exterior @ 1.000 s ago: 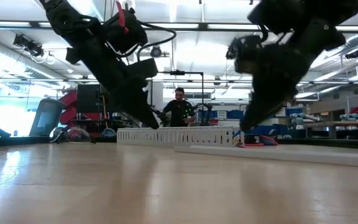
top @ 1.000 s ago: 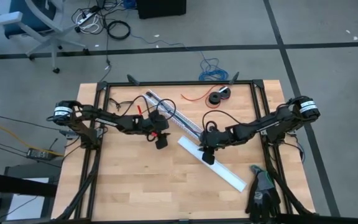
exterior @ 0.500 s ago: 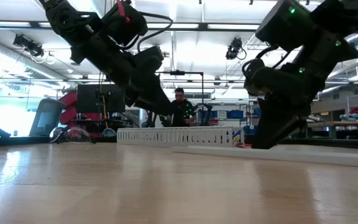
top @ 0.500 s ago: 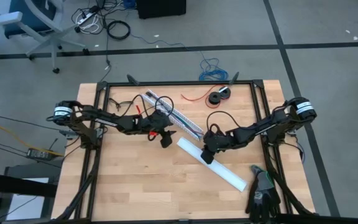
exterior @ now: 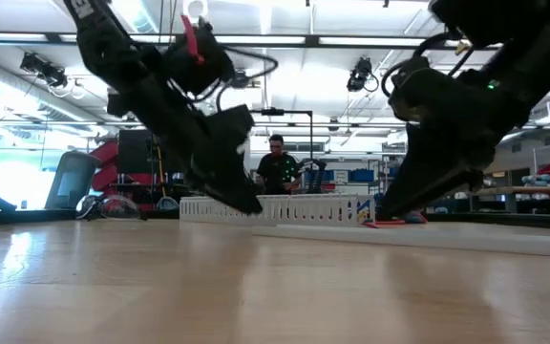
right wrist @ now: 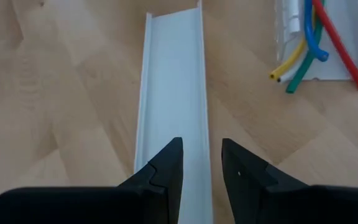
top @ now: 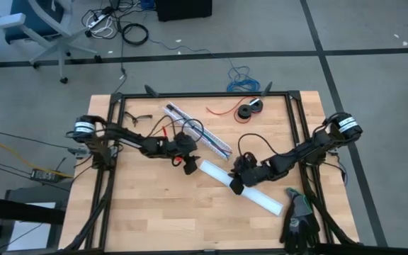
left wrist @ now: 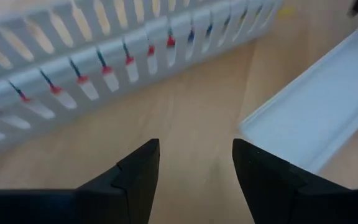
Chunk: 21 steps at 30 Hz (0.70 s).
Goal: Ziptie cables
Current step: Close the white cable duct
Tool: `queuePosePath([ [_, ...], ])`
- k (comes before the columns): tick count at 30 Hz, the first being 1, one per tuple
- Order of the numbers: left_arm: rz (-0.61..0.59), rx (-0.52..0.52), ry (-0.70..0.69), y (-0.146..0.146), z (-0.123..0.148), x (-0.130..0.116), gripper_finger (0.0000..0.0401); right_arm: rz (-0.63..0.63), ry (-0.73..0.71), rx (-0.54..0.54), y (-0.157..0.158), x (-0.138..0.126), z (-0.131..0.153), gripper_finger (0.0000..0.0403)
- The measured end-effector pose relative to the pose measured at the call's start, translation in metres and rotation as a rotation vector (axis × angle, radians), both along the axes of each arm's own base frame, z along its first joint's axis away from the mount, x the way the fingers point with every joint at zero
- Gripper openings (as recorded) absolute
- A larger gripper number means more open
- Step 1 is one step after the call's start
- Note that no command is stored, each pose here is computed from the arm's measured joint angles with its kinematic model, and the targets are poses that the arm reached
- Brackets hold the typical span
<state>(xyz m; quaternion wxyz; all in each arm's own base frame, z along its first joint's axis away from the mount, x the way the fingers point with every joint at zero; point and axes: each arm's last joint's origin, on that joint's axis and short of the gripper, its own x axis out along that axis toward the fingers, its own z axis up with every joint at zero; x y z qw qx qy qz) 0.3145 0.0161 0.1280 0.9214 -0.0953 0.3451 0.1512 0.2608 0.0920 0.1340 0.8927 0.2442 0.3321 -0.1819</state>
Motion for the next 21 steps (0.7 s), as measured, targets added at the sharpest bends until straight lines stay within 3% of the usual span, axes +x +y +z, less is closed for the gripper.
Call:
queuePosePath([
  [7, 0.033, -0.025, -0.022, -0.005, -0.027, 0.01, 0.0214, -0.021, 0.012, -0.057, 0.01, -0.002, -0.012, 0.0098],
  [12, 0.01, -0.024, -0.074, -0.011, -0.026, 0.015, 0.0214, -0.039, 0.03, -0.056, 0.016, -0.002, -0.028, 0.0098],
  [21, -0.046, 0.036, -0.098, -0.013, -0.024, 0.017, 0.0213, -0.113, -0.061, -0.17, 0.021, 0.007, -0.049, 0.0099],
])
